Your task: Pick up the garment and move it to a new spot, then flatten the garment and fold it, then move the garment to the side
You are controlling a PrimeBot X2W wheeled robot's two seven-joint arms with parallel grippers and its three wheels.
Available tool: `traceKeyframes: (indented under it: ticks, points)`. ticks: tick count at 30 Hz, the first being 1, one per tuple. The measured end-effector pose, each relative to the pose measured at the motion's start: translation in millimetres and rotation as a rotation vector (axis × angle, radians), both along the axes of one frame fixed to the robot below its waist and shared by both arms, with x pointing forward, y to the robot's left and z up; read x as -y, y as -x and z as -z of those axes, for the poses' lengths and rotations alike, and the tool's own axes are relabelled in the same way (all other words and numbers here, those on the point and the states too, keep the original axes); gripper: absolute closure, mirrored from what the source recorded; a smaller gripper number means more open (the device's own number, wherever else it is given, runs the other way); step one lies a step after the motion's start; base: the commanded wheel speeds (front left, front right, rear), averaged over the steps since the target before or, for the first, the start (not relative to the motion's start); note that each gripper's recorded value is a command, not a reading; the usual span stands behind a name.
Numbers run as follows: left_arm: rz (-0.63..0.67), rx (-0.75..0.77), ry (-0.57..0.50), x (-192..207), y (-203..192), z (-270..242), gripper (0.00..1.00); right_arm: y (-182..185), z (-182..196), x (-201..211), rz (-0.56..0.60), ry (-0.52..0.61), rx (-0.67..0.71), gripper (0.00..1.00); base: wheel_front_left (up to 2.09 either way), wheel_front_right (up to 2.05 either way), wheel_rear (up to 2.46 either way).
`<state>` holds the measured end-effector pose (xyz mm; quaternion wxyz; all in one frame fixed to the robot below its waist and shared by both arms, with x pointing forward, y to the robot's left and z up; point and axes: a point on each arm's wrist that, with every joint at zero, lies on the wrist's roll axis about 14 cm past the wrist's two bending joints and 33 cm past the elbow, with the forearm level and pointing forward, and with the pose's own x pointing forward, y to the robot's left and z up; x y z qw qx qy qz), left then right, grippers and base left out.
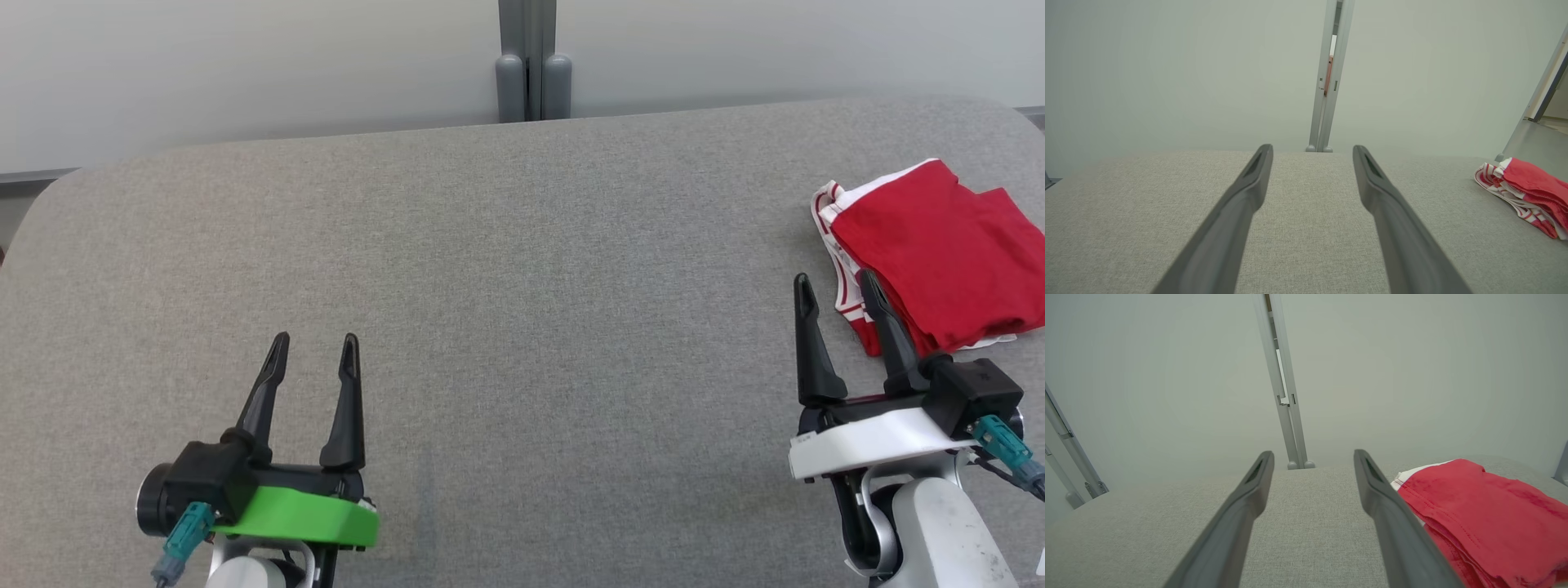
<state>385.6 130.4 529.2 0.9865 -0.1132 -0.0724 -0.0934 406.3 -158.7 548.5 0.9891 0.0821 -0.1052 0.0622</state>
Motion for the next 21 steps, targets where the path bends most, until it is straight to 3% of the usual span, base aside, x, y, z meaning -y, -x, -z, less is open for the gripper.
traceKeyframes:
  ticks: [18, 19, 21]
  points:
    - [-0.019, 0.009, 0.071, -9, 2, -5, 0.0, 2, 5, -1, -0.003, 0.004, -0.017, 0.0, 0.0, 0.0, 0.0]
    - [-0.02, 0.004, 0.072, -9, 2, -4, 1.0, 2, 7, -1, -0.003, 0.004, -0.022, 1.0, 0.0, 0.0, 0.0]
    - [-0.022, -0.021, 0.07, -10, 4, 4, 1.0, 4, 15, -2, -0.002, 0.001, -0.049, 1.0, 0.0, 0.0, 0.0]
